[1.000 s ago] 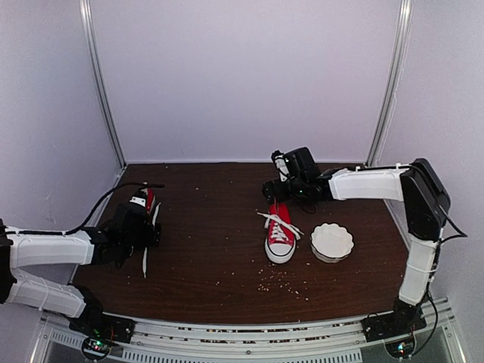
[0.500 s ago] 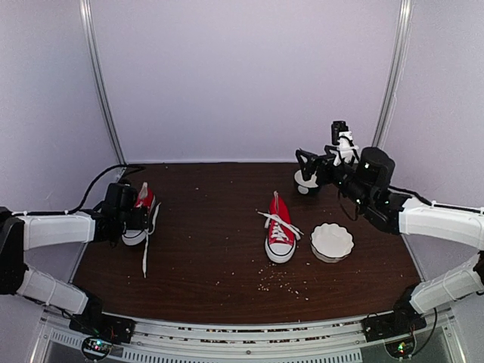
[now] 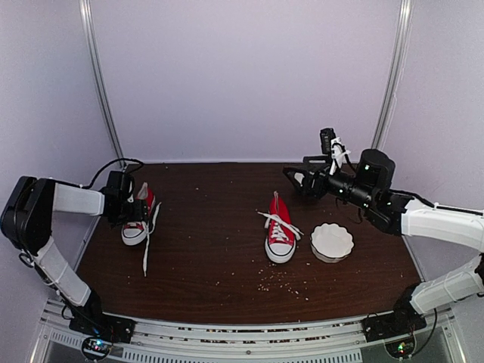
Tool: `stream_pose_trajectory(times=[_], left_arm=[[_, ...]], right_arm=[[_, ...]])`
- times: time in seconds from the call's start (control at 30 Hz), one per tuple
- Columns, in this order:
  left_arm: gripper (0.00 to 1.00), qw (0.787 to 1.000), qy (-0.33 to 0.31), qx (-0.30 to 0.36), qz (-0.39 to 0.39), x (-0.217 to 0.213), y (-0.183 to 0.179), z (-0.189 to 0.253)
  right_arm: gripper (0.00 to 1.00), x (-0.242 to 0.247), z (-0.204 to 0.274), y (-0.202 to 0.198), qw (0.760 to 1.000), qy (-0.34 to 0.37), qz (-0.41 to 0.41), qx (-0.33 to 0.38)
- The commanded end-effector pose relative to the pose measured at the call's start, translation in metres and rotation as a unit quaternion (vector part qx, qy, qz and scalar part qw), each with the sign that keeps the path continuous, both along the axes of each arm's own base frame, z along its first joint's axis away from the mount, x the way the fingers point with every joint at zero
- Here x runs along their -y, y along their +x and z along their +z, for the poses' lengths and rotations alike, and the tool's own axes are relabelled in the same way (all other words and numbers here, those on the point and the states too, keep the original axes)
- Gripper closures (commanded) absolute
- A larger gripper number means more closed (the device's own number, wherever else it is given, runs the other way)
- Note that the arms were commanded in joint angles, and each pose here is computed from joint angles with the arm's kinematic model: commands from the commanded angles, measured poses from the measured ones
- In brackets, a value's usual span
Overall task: Tie the shoes
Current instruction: Move the shoe to the center of the board.
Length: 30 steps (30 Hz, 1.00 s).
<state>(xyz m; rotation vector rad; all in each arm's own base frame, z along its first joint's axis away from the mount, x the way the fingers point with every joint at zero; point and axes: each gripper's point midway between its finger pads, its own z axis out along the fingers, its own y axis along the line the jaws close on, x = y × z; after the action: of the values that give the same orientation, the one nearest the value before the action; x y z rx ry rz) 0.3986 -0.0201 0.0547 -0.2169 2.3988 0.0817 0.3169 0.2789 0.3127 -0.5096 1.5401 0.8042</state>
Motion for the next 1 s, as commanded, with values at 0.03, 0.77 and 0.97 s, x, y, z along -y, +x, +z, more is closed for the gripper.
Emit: stream_pose_trajectory(times=[0.03,0.77,0.97], left_arm=[[0.27,0.999,-0.042,0.006,-0.027,0.021,0.022,0.004],[1.0,0.963,-0.228,0.103,-0.101,0.262,-0.035,0.05],[1.0,0.967,-0.194,0.135,-0.098,0.274,-0.037,0.072]], right_arm=[[0.07,0.002,-0.01,-0.018,0.999,-0.001,0.026,-0.037],[0.14,-0.004,-0.094,-0.081,0.976,-0.131,0.057,-0.166],[0.15,-0.005,-0.102,-0.095,0.971,-0.159,0.065,-0.167]])
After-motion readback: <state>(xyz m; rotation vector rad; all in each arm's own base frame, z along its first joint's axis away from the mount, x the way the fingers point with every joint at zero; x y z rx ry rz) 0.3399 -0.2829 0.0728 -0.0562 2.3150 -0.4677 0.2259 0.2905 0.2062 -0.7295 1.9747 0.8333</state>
